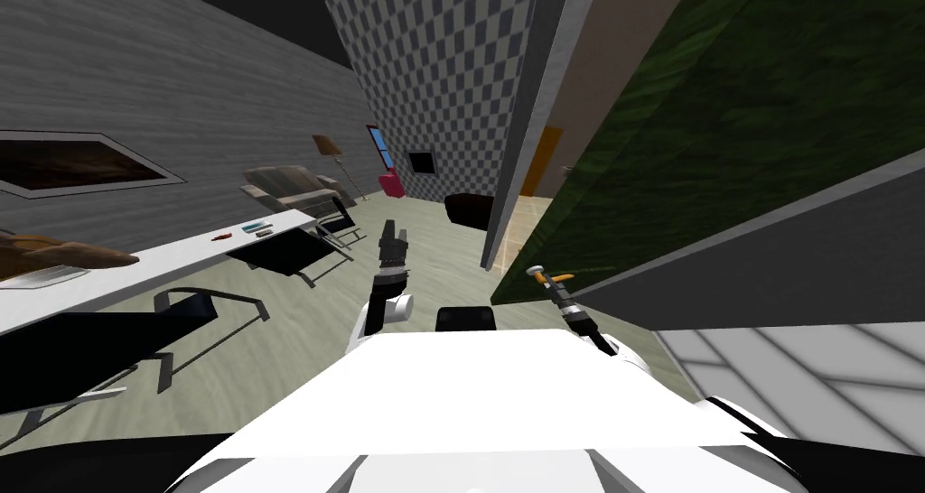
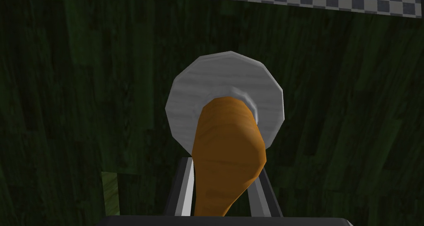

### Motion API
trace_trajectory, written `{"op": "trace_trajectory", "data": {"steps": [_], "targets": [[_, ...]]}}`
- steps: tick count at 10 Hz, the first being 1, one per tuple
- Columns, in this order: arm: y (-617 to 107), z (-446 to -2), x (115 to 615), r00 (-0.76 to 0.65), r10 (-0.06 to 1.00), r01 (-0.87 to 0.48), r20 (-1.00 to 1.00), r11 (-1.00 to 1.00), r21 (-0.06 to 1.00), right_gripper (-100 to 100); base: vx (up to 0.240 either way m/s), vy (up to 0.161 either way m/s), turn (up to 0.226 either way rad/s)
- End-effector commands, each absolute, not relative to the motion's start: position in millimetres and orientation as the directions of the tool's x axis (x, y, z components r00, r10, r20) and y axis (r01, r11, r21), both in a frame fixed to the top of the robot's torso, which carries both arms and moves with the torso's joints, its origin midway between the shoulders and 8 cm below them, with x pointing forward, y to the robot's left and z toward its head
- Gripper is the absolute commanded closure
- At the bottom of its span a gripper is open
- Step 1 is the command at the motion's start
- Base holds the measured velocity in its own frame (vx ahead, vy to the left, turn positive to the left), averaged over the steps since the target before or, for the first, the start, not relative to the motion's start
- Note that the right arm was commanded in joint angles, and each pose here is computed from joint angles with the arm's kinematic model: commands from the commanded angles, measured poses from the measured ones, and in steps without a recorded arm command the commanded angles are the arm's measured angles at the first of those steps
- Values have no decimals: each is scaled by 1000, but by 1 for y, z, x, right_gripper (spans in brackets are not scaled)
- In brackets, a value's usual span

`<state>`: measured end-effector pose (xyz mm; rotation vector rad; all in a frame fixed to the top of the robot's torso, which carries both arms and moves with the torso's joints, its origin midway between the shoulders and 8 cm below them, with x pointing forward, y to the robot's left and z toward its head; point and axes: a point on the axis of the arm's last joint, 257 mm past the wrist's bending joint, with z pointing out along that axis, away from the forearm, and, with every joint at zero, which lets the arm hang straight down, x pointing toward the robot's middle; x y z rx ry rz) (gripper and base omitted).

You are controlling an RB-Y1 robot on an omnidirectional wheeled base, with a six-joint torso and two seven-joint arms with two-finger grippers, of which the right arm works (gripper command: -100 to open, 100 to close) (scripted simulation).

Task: Pull the door open

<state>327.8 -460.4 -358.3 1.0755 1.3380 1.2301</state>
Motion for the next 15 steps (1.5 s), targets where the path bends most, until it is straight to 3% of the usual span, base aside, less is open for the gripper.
{"op": "trace_trajectory", "data": {"steps": [1, 5, 15], "targets": [[-466, -356, 318, -127, 987, -13, -100, 99, 995, 100, -219, -100, 190], [-463, -357, 307, -142, 985, -10, -94, 93, 996, 100, -163, -57, 92], [-470, -355, 298, -155, 983, -15, -100, 99, 995, 100, -211, -84, 175]]}}
